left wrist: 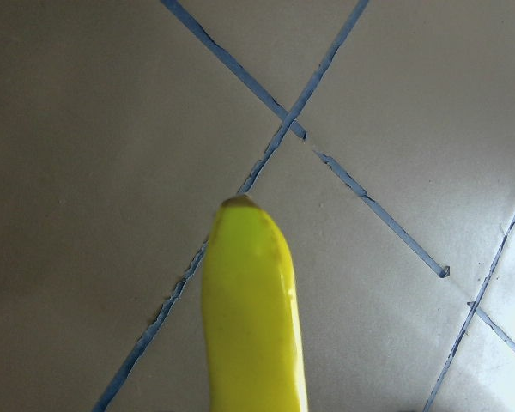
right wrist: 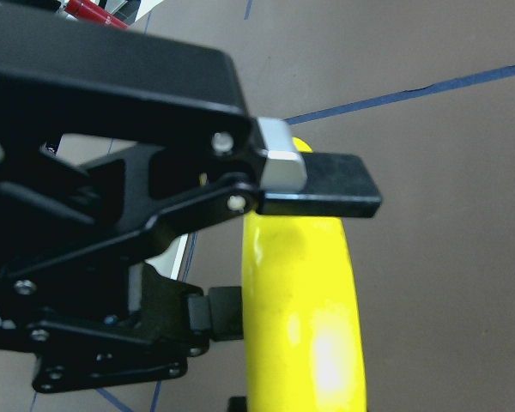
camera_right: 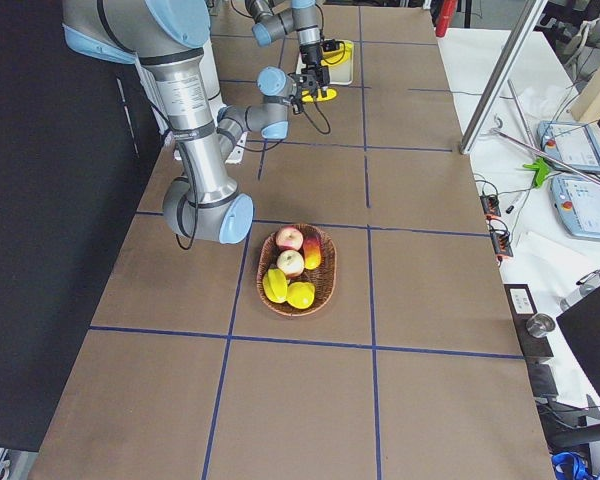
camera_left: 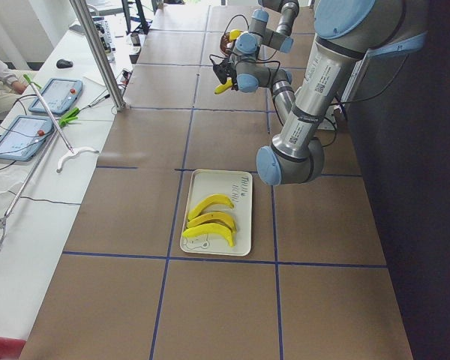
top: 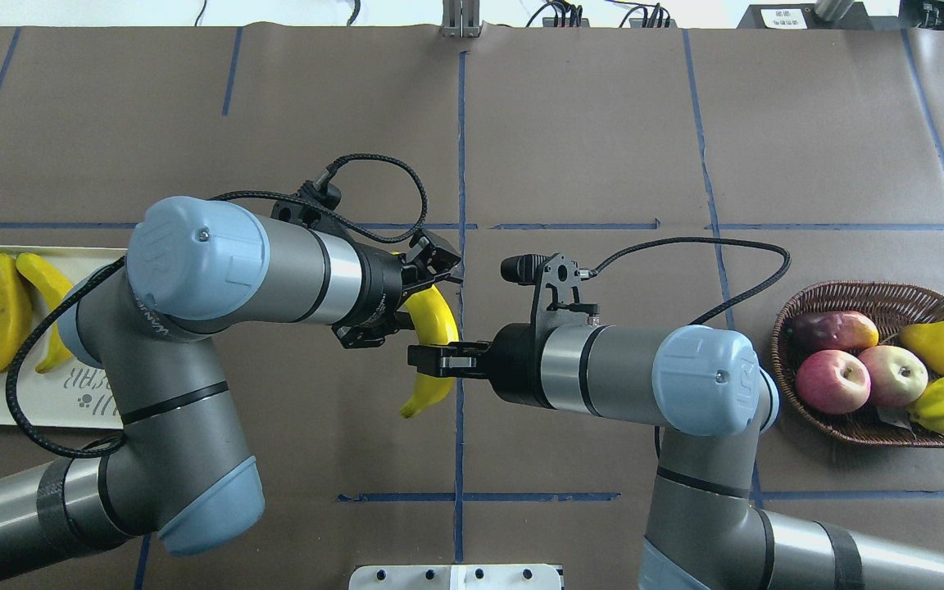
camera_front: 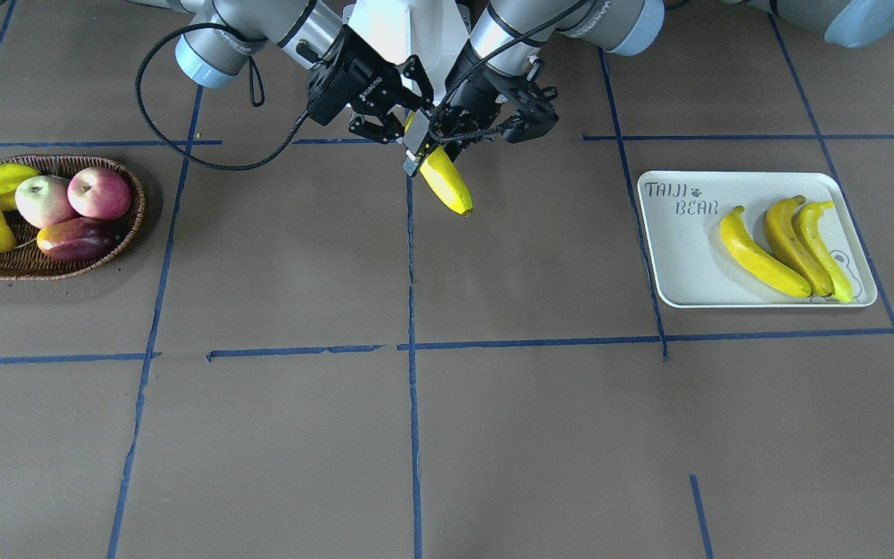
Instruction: Transfer all bananas from basket to plate
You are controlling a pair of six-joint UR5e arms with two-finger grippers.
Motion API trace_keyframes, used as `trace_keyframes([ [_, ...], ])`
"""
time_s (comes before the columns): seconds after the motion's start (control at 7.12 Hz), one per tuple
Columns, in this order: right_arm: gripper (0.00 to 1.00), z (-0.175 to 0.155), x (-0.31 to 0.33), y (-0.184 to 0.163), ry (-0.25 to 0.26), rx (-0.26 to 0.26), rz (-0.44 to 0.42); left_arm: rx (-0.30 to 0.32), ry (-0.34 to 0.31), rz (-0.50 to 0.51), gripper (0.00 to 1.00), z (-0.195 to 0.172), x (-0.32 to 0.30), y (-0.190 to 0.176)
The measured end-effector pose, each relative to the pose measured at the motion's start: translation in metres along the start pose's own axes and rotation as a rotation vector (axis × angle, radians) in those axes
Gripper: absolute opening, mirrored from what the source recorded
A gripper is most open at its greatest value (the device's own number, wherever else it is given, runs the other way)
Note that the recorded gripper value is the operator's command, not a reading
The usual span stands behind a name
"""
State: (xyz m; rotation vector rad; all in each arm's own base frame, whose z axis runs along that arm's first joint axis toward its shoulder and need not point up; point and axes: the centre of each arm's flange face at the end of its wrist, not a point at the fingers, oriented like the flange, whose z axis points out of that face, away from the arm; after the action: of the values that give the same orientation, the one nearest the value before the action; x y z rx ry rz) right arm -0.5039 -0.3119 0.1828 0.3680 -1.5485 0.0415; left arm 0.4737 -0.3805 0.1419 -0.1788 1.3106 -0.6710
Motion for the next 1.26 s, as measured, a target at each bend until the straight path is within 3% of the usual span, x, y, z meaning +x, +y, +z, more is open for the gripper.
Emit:
trace_keyframes([
  [0.56, 0.02, 0.0004, 0.0004, 0.0000, 0.001, 0.000, 0.000, 0.026, 0.003, 0.000, 0.63, 0.0044, -0.0050, 0.0012],
  [0.7, 0.02, 0.0005, 0.0005, 0.0001, 0.001, 0.000, 0.000, 0.028, 0.003, 0.000, 0.46, 0.0045, -0.0058, 0.0011],
  [0.84, 0.04, 0.0005, 0.0005, 0.0001, 0.001, 0.000, -0.001, 0.029, 0.004, -0.001, 0.17, 0.0038, -0.0060, 0.0012],
  [0.98, 0.26, 0.0005, 0.0005, 0.0001, 0.001, 0.000, -0.001, 0.028, 0.006, -0.001, 0.00, 0.0024, -0.0058, 0.0014],
  [1.12, 0.99, 0.0001, 0.0003, -0.0003, 0.000, 0.000, -0.001, 0.027, 0.009, 0.000, 0.00, 0.0006, -0.0055, 0.0017],
  [1.26, 1.00, -0.0008, -0.0003, -0.0010, -0.001, 0.000, 0.007, 0.026, 0.011, 0.002, 0.00, -0.0004, -0.0057, 0.0017],
])
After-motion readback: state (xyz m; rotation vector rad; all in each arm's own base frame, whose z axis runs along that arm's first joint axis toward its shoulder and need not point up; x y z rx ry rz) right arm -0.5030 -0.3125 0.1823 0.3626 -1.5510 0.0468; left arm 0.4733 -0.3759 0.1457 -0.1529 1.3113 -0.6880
